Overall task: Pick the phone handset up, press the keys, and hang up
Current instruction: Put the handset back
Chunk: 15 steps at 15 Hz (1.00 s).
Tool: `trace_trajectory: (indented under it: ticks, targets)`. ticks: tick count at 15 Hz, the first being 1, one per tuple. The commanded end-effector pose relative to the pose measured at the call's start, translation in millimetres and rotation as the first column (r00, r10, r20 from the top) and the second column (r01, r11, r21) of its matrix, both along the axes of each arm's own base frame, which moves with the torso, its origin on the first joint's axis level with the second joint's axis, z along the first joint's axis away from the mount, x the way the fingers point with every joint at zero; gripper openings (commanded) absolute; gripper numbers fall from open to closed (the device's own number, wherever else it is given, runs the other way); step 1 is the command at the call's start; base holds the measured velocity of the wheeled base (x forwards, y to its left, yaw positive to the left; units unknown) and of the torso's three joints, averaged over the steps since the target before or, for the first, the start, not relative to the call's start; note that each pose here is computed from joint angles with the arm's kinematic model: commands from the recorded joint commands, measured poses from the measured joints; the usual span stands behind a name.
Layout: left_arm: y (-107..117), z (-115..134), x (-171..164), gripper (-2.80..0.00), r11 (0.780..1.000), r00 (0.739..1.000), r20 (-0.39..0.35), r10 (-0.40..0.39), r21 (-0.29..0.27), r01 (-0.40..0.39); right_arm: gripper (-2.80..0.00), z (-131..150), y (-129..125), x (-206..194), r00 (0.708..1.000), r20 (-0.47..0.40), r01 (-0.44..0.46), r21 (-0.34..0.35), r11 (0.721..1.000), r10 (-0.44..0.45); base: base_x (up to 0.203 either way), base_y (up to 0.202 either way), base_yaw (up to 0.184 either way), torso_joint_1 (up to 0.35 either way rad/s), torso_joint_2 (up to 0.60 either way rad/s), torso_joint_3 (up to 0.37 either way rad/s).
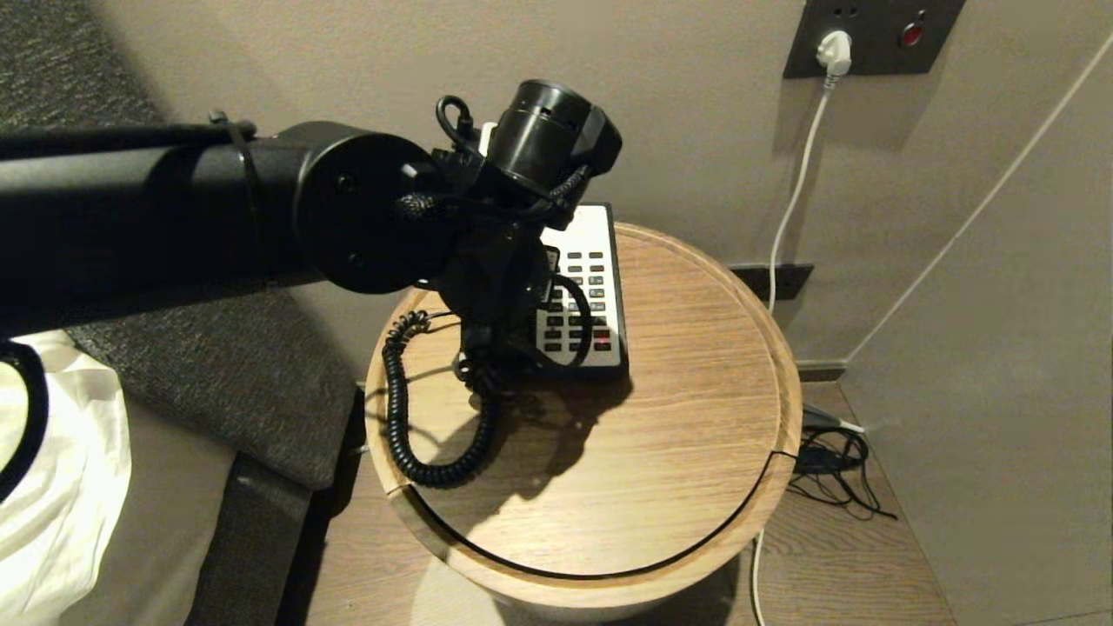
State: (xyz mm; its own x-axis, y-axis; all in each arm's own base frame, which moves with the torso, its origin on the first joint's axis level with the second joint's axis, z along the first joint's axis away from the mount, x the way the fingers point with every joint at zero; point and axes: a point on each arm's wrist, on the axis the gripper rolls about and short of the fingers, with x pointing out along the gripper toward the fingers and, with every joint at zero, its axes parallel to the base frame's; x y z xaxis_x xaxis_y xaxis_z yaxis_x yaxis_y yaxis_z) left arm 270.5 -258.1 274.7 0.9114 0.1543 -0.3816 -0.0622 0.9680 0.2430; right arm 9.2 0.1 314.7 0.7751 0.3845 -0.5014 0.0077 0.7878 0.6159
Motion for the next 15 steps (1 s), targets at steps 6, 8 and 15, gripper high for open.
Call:
trace_trajectory:
  ticks: [6,8,15]
  targets:
    - [-12.0,-1.0,-4.7,0.00,1.000,1.000,0.005,-0.021,-0.013,0.021,-2.80,-6.7,-3.0,-2.9,1.000,-0.011,0.003,-0.006,1.000,-0.003,0.000,0.000,0.000,0.000,0.00,0.000]
    - [-11.3,1.5,-6.1,0.00,1.000,1.000,0.006,-0.022,-0.013,0.022,-2.80,-7.6,-2.5,-2.5,1.000,-0.013,0.000,-0.006,1.000,0.000,0.000,0.000,0.000,0.000,0.00,0.000]
    - [-7.1,11.5,-9.1,0.00,0.999,0.999,0.028,-0.019,-0.034,0.020,-2.80,-8.8,-2.0,-2.0,1.000,-0.017,-0.001,-0.009,1.000,0.001,0.000,0.000,0.000,0.000,0.00,0.000]
